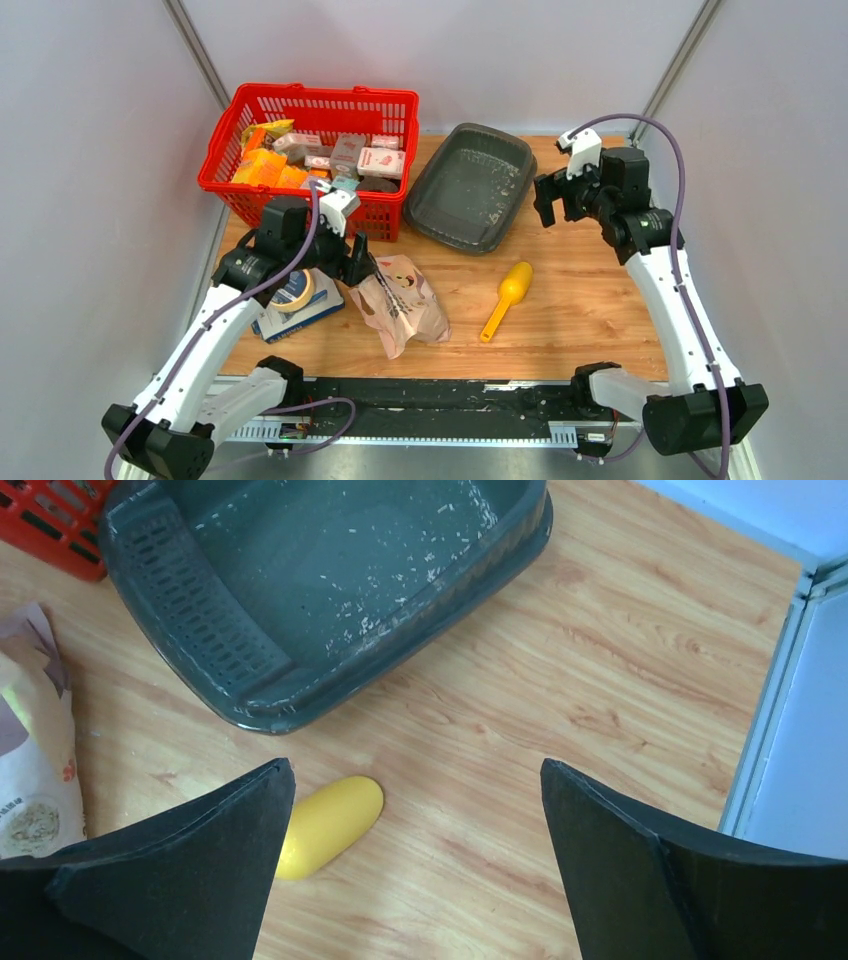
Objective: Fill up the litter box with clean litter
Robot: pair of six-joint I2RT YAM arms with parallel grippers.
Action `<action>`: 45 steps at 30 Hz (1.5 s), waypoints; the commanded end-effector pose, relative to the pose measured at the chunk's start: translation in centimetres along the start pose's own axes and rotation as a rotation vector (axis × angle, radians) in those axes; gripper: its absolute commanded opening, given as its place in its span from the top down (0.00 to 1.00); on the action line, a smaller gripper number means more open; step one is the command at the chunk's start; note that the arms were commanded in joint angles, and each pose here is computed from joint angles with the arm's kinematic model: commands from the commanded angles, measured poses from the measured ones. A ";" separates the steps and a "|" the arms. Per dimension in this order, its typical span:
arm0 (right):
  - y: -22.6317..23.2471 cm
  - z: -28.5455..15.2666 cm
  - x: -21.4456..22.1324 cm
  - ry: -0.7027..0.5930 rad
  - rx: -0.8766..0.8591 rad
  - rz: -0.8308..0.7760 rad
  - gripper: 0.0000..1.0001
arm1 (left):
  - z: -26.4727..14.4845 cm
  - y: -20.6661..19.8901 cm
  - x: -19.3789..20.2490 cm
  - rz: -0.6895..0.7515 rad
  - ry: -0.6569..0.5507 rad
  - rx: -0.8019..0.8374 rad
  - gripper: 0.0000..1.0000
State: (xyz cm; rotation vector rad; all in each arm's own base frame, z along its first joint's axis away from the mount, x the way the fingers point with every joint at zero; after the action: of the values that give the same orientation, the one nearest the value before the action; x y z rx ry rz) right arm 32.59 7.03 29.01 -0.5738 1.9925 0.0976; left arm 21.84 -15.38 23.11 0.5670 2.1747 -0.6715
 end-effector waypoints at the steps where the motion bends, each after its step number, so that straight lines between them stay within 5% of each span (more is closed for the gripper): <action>1: 0.4 -0.4 -0.2 -0.013 -0.001 -0.015 0.00 | -0.4 -2.9 2.8 -0.047 0.089 0.142 0.12; 6: 10.1 -1.6 0.7 -0.029 -0.452 -0.242 0.00 | -0.7 -2.3 4.3 -0.073 0.116 0.097 0.17; 10: 14.8 -1.0 3.4 0.020 -0.607 -0.325 0.00 | -1.9 -0.3 4.7 -0.017 0.121 -0.034 0.23; 13: 17.7 -0.5 4.8 0.055 -0.706 -0.369 0.00 | -2.5 -1.9 4.3 -0.010 0.110 0.050 0.21; 16: 19.3 1.3 6.5 0.092 -0.725 -0.392 0.00 | -2.6 -5.0 4.1 -0.048 0.098 0.238 0.19; 28: 19.4 4.4 8.7 0.150 -0.643 -0.421 0.00 | 1.2 -8.3 6.6 -0.382 0.214 0.458 0.18; 38: 21.5 5.8 11.0 0.228 -0.673 -0.213 0.05 | 3.7 -5.9 5.6 -0.441 0.371 0.223 0.10; 45: 20.0 4.7 9.4 0.171 -0.602 -0.241 0.01 | 2.6 -6.1 6.0 -0.337 0.506 0.066 0.24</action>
State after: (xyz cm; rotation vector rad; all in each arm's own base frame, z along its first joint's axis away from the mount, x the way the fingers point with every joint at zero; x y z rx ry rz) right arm 23.54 22.54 12.42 -1.2877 2.1251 0.5435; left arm 17.48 -21.65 18.09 0.4087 2.7025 -0.9971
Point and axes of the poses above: each gripper's point midway between its finger pads, its own z axis out along the fingers, its own y axis along the line the jaws close on, x = y × z, the point moved 1 cm from there along -z, back along the fingers, and after that the axes turned 4 degrees about -z, right-handed, at the moved point
